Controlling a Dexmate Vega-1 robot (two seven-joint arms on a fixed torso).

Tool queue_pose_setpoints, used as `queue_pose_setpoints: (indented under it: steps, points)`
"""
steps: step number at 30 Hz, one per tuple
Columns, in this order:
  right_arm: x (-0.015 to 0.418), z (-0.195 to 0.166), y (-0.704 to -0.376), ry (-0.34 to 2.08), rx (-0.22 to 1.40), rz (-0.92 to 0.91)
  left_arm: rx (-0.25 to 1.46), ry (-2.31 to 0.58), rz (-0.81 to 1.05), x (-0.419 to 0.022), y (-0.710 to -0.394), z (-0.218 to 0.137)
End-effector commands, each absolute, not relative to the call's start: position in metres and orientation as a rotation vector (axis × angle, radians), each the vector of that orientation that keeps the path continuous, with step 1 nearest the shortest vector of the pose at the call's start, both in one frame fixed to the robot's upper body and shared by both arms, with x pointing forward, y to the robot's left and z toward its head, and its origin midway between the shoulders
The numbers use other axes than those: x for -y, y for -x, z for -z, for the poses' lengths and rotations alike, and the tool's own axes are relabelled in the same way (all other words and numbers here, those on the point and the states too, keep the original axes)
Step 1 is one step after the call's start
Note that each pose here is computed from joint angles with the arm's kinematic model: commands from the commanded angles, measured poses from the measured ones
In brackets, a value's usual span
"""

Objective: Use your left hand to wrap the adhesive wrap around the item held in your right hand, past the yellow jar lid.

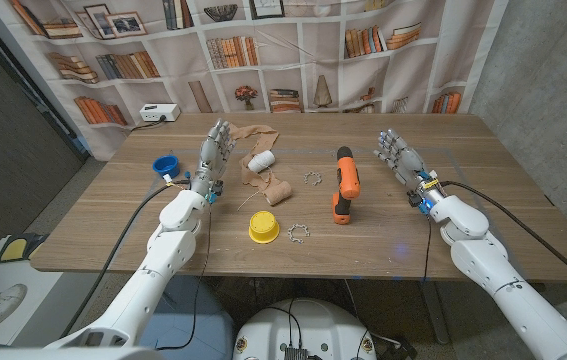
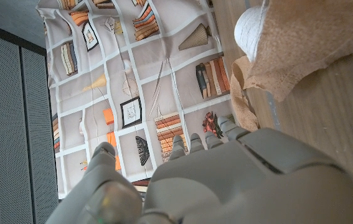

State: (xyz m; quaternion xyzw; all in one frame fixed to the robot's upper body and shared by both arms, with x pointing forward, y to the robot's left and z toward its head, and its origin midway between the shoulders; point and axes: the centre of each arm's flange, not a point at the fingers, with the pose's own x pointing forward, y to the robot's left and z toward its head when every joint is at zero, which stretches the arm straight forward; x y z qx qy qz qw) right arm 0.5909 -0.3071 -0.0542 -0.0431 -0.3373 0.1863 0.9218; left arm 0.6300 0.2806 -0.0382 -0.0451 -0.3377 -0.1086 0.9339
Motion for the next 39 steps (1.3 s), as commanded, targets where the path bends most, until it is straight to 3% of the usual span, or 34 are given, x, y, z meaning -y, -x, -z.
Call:
queue_pose_setpoints:
  steps: [1, 39]
  points:
    - [0.307, 0.059, -0.585, 0.111, 0.693, -0.37, 0.689, 0.094, 0.216, -0.284, -0.629, 0.04]
    - [0.317, 0.077, -0.57, 0.145, 0.691, -0.319, 0.687, 0.101, 0.198, -0.276, -0.628, 0.041]
